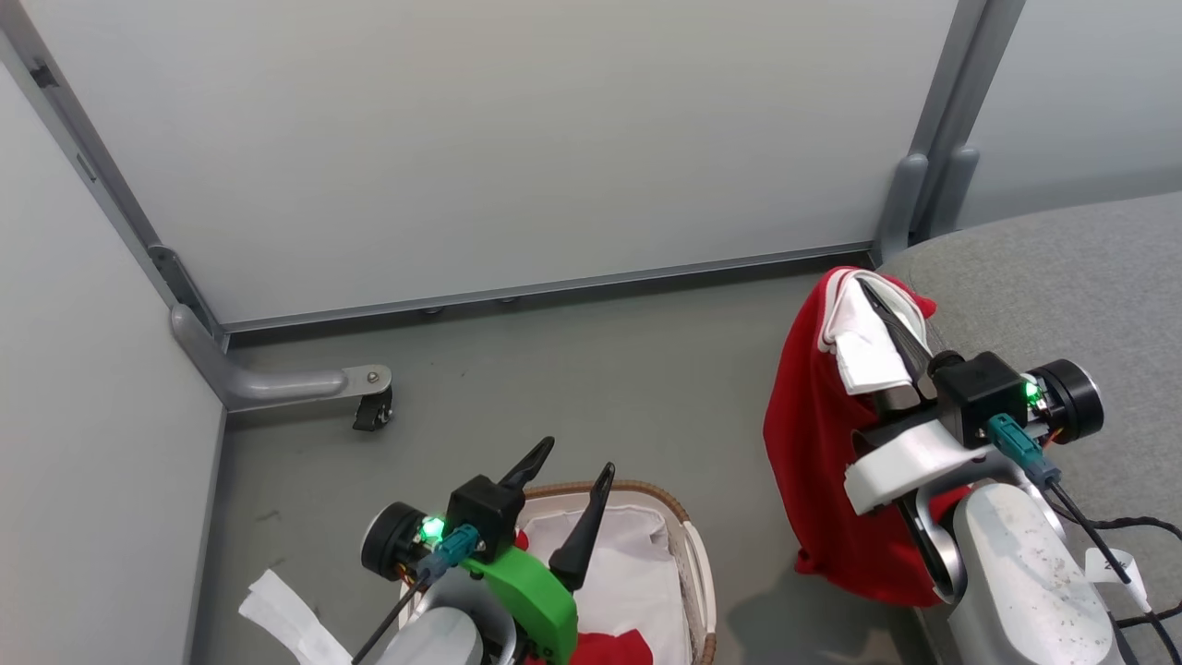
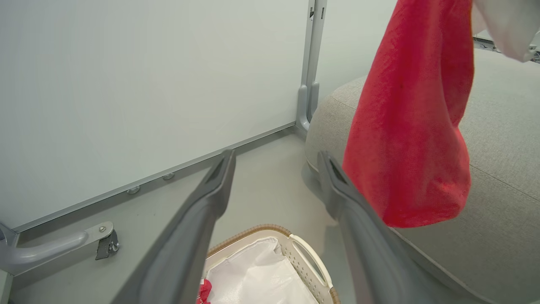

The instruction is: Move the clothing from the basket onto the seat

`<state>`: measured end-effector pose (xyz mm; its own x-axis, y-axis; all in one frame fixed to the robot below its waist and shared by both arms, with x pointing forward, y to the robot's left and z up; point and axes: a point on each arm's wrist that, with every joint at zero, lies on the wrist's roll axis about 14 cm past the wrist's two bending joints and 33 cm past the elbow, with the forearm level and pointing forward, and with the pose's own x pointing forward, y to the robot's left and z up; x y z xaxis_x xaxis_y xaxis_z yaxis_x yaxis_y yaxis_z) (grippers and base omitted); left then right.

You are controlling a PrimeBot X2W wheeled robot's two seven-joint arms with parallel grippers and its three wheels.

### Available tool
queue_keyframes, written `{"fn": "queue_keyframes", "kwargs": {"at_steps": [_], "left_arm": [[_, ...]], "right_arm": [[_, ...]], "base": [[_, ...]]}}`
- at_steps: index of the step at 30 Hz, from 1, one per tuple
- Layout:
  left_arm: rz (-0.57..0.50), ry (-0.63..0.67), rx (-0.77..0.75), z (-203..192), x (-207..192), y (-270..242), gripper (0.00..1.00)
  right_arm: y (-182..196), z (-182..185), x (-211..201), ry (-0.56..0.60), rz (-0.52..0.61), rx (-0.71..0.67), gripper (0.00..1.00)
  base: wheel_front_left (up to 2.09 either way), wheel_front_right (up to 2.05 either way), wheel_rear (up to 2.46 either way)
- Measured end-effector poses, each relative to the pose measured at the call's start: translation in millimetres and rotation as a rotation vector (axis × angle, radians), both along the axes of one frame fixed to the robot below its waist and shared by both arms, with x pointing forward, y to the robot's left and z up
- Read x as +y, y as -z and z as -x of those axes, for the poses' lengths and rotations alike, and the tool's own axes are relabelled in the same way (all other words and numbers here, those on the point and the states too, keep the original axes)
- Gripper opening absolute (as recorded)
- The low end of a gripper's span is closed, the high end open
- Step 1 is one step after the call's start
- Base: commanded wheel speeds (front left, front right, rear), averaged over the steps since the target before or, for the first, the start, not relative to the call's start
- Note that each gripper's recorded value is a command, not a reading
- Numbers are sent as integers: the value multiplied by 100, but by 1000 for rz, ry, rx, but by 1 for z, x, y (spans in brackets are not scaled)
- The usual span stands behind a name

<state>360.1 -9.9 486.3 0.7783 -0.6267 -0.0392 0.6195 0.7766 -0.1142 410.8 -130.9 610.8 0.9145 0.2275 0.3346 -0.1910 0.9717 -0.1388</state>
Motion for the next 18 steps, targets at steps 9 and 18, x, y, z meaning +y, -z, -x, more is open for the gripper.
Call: {"fn": "queue_keyframes", "kwargs": {"at_steps": [9, 18], "left_arm": [[26, -17, 28, 8, 0, 8, 100], [55, 24, 9, 8, -17, 1, 100]], "right_arm": [[2, 2, -10, 27, 1, 2, 0], [-14, 0, -21, 61, 30, -41, 0]], "base": [[0, 0, 0], [0, 0, 0]]}}
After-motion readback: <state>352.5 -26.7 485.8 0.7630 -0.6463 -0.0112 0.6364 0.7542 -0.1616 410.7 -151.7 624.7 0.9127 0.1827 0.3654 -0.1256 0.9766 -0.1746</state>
